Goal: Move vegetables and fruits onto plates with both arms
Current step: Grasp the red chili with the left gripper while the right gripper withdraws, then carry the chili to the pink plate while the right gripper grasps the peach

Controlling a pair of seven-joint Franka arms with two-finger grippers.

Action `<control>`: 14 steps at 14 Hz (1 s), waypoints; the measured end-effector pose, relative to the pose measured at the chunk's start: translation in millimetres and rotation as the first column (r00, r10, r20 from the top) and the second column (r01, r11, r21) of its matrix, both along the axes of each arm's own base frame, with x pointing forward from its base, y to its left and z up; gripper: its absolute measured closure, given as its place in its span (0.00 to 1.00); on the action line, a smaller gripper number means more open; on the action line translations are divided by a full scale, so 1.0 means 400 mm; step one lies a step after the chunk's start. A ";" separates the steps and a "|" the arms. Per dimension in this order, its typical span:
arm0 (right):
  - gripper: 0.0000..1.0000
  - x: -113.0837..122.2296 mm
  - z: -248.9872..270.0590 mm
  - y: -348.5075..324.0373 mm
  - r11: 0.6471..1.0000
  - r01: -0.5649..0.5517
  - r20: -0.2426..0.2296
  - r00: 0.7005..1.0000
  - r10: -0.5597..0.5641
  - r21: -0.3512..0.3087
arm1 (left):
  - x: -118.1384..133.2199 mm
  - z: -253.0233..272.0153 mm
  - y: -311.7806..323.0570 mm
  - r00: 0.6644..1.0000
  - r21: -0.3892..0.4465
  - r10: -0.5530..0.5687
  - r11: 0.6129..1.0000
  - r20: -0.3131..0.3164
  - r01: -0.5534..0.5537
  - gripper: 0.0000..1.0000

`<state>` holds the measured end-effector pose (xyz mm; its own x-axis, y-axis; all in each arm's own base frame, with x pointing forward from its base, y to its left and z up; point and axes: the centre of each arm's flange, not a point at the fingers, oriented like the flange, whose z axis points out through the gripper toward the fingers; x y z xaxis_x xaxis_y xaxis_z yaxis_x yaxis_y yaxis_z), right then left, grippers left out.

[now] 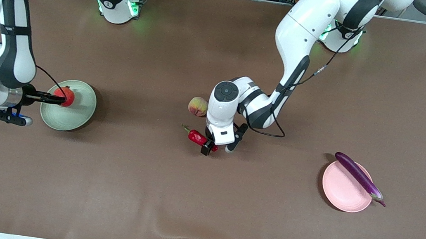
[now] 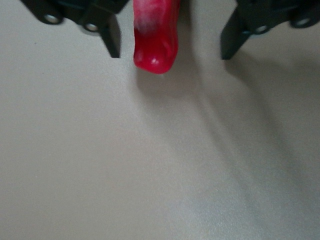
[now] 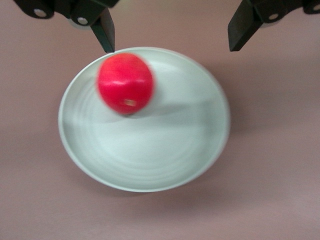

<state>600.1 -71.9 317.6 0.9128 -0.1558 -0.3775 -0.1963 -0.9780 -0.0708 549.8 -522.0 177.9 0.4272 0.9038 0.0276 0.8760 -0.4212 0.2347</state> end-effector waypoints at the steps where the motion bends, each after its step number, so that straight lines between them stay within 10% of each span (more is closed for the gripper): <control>1: 0.00 0.016 0.030 0.043 0.999 0.035 -0.008 0.999 -0.035 -0.009 | -0.003 0.001 -0.004 1.000 0.001 -0.003 1.000 0.003 0.003 0.29; 5: 0.00 0.051 0.123 0.221 0.987 0.158 -0.039 0.987 -0.158 0.015 | 0.006 0.035 -0.017 1.000 -0.007 -0.003 1.000 0.016 0.003 0.71; 14: 0.00 0.034 0.169 0.545 0.949 0.316 -0.081 0.945 -0.316 -0.010 | 0.154 0.260 0.221 0.993 0.166 -0.037 0.985 -0.108 0.055 0.73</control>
